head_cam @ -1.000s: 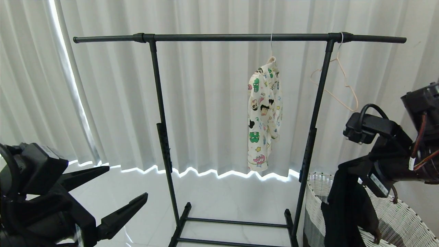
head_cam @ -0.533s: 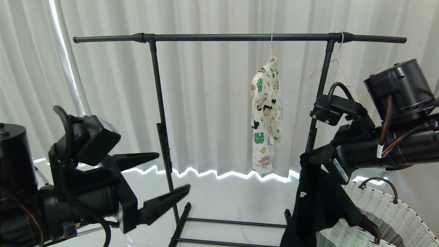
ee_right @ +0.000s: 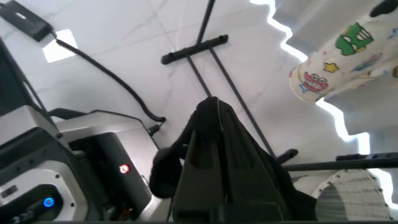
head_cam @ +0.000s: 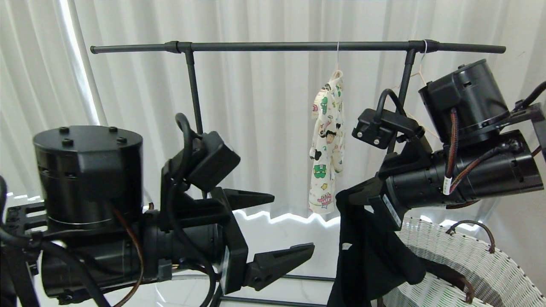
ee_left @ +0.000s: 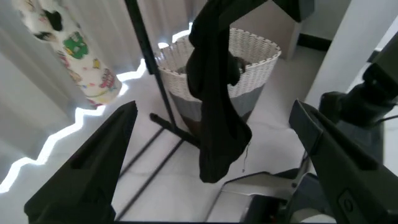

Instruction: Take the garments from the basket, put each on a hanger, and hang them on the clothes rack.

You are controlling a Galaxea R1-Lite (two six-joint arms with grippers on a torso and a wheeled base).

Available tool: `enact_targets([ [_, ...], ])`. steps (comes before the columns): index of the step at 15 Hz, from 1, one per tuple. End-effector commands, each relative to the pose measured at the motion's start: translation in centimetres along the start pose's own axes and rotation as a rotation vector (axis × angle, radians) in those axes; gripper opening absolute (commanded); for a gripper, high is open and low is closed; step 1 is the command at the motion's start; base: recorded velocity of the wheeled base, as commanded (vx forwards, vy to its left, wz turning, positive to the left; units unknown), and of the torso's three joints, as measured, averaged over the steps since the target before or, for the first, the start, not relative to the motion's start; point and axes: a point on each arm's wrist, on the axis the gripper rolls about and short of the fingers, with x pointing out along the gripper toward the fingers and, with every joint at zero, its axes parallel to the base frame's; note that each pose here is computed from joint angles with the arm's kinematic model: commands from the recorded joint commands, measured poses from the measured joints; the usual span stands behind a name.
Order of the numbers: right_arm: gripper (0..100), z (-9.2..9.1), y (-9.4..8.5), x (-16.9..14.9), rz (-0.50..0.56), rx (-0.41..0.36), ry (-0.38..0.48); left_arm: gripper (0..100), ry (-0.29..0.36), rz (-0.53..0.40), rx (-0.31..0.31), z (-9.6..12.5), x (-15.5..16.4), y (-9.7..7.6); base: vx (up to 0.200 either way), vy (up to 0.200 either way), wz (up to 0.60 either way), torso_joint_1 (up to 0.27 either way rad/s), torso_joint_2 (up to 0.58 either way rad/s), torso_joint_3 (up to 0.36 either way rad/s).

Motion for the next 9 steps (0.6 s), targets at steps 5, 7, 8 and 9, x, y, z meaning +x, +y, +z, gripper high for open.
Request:
enact_targets([
  [5,0,1.5,1.6,0.5,0.052,-0.021,-0.036,100,0.124,-0.033,-0.142,-1.9,5.0,0.9,0.000,0.000,0.00,0.000,0.00,0.000],
  [7,0,1.8,1.5,0.7,0.052,-0.022,-0.042,100,0.142,-0.026,-0.188,-2.1,6.3,1.4,0.000,0.000,0.00,0.000,0.00,0.000],
  [8,0,2.0,1.6,0.7,0.053,-0.024,-0.048,100,0.158,-0.017,-0.215,-2.5,6.9,1.7,0.000,0.000,0.00,0.000,0.00,0.000],
  [9,0,2.0,1.7,0.7,0.057,-0.026,-0.048,100,0.179,0.000,-0.230,-3.1,7.4,2.0,0.000,0.000,0.00,0.000,0.00,0.000],
])
